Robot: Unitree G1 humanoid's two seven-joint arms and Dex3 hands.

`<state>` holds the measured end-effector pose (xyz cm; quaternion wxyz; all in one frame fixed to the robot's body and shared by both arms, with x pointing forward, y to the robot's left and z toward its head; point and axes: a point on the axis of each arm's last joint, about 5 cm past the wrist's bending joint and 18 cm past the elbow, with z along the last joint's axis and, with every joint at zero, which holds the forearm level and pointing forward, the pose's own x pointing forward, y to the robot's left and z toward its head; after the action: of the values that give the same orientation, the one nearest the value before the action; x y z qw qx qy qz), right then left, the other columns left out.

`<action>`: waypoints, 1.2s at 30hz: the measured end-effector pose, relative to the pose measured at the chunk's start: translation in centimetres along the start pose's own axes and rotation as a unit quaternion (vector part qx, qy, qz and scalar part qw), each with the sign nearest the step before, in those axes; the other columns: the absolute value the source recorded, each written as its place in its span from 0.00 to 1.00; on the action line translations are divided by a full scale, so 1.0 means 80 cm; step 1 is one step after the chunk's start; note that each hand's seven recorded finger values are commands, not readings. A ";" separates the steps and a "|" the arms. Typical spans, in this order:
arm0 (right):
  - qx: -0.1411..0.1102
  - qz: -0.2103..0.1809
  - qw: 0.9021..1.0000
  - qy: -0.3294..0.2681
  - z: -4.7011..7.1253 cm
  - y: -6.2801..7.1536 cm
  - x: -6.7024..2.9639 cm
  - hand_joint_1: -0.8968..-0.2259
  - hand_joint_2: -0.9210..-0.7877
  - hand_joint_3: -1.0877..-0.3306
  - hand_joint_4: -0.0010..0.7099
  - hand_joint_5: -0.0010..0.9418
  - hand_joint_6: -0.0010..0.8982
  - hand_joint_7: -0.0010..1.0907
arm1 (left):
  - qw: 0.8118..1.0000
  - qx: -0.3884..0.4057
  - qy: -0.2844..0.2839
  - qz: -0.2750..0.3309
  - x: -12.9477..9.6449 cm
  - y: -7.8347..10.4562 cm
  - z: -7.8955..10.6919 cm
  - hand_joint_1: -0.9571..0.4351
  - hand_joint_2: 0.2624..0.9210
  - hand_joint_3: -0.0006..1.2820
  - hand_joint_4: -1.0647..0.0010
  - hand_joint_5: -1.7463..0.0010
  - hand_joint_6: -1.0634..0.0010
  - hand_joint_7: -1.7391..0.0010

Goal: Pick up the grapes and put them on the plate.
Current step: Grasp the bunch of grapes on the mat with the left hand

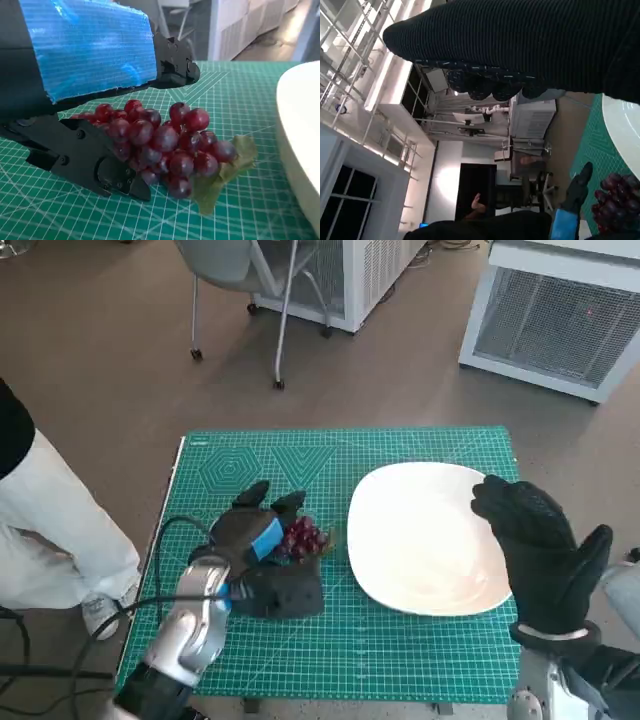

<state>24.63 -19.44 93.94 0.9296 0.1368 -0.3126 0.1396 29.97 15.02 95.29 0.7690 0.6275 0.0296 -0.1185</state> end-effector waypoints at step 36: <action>0.008 -0.007 1.000 -0.003 -0.001 -0.001 -0.002 0.78 0.00 0.74 0.64 0.49 0.27 0.80 | 0.995 0.030 0.051 -0.081 0.055 -0.005 0.013 0.52 0.80 0.01 0.84 0.99 0.67 0.98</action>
<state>24.56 -19.50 93.80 0.9283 0.1472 -0.3136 0.1352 34.06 13.29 94.23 0.7355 0.6508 0.1156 -0.1490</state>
